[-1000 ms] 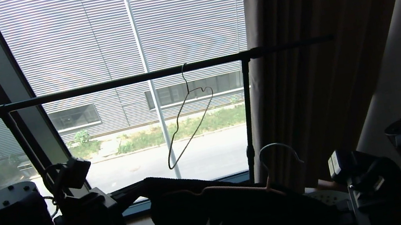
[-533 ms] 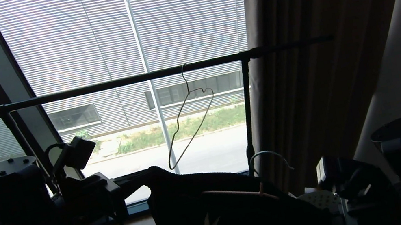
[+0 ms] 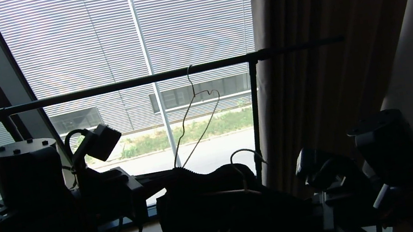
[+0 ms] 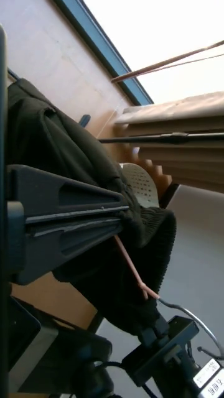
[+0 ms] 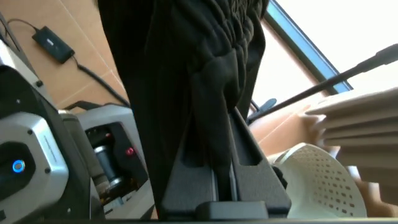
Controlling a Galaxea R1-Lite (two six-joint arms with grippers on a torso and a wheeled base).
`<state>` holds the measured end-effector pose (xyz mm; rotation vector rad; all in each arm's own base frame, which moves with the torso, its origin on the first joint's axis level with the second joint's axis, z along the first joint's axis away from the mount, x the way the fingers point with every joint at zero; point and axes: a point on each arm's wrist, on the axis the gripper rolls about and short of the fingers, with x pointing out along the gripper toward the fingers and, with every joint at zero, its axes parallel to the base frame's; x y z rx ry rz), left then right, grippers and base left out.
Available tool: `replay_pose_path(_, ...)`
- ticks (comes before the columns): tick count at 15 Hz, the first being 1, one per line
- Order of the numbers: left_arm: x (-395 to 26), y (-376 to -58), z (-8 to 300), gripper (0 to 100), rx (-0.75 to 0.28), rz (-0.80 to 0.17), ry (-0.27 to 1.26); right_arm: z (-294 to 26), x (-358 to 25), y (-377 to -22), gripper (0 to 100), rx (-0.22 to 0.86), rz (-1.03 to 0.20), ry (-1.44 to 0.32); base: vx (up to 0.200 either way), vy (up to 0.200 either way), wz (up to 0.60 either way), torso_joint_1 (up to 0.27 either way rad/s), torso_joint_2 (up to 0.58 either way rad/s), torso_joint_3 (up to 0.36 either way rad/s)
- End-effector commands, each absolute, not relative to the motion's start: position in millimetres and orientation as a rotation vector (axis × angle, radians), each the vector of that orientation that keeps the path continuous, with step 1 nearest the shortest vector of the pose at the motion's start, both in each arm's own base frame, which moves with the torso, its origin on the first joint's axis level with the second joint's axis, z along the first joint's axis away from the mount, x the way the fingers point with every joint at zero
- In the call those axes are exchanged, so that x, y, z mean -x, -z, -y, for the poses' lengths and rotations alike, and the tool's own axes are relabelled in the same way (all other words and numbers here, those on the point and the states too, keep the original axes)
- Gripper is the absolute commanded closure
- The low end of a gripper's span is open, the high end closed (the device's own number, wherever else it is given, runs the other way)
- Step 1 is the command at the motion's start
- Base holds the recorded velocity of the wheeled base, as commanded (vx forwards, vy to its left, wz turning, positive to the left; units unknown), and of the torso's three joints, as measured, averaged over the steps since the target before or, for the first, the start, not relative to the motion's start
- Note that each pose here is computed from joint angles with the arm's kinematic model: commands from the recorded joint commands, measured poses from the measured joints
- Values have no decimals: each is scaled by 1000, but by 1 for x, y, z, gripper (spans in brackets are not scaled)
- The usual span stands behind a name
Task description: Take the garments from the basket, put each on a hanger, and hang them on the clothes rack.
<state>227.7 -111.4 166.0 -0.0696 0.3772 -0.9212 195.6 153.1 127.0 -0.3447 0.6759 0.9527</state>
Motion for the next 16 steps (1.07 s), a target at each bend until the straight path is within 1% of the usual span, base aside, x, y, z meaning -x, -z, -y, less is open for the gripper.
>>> replay_pose_path(1, -225, -182, 124, 100, 23, -342, 919, -164, -194, -131, 100, 320, -642, -975, 0, 0, 0, 0, 0, 0)
replay_pose_path(3, -222, -185, 132, 100, -14, -383, 890, -171, -188, -136, 100, 303, -604, -975, 0, 0, 0, 0, 0, 0)
replay_pose_path(6, -219, -188, 141, 100, -31, -389, 900, -174, -184, -133, 100, 306, -603, -988, 0, 0, 0, 0, 0, 0)
replay_pose_path(7, -218, -189, 144, 100, -50, -384, 895, -174, -184, -133, 100, 263, -566, -980, 0, 0, 0, 0, 0, 0)
replay_pose_path(9, -218, -190, 144, 100, -133, -380, 856, -175, -182, -132, 100, 188, -514, -972, 0, 0, 0, 0, 0, 0)
replay_pose_path(10, -215, -191, 145, 100, -153, -372, 868, -174, -181, -131, 100, 173, -500, -971, 0, 0, 0, 0, 0, 0)
replay_pose_path(12, -206, -194, 147, 100, -158, -357, 891, -171, -179, -127, 100, 160, -484, -971, 0, 0, 0, 0, 0, 0)
replay_pose_path(13, -204, -195, 147, 100, -165, -352, 898, -170, -178, -126, 100, 134, -464, -967, 0, 0, 0, 0, 0, 0)
replay_pose_path(16, -203, -193, 149, 100, -200, -341, 912, -168, -177, -131, 100, 61, -362, -966, 0, 0, 0, 0, 0, 0)
